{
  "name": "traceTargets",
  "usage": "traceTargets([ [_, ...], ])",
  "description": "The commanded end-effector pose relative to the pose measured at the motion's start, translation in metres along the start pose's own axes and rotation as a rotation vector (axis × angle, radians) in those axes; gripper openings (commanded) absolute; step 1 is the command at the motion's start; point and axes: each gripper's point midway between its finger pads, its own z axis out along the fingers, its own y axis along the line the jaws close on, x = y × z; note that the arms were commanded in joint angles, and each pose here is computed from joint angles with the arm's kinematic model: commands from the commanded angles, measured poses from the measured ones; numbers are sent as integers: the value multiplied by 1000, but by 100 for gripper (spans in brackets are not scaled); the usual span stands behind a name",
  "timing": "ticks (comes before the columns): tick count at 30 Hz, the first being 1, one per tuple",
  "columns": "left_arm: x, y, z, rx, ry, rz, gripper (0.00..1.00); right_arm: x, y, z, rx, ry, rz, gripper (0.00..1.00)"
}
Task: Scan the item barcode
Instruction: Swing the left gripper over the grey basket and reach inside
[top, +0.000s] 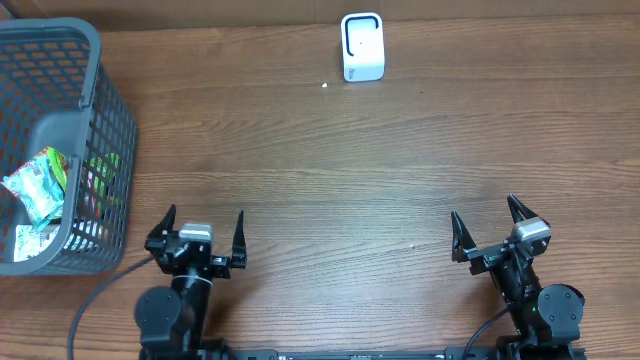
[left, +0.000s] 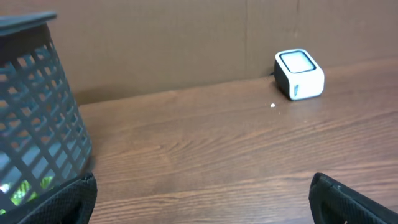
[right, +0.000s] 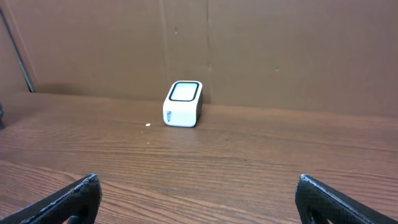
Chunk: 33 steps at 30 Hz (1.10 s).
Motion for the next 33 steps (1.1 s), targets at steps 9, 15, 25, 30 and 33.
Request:
traceTargets([
  [9,-102,1,10,87,158,-123,100,1,2,0,-11,-6,5,100],
  [15,-155,-12,15,214,432,-227,100,1,2,0,-11,-6,5,100],
  [25,-189,-36,39,398,598,-334,100,1,2,0,-11,-6,5,100],
  [30,-200,-8,55,230,548,-406,100,1,2,0,-11,-6,5,100],
  [33,-204,33,52,-8,525,-497,100,1,2,0,-11,-6,5,100],
])
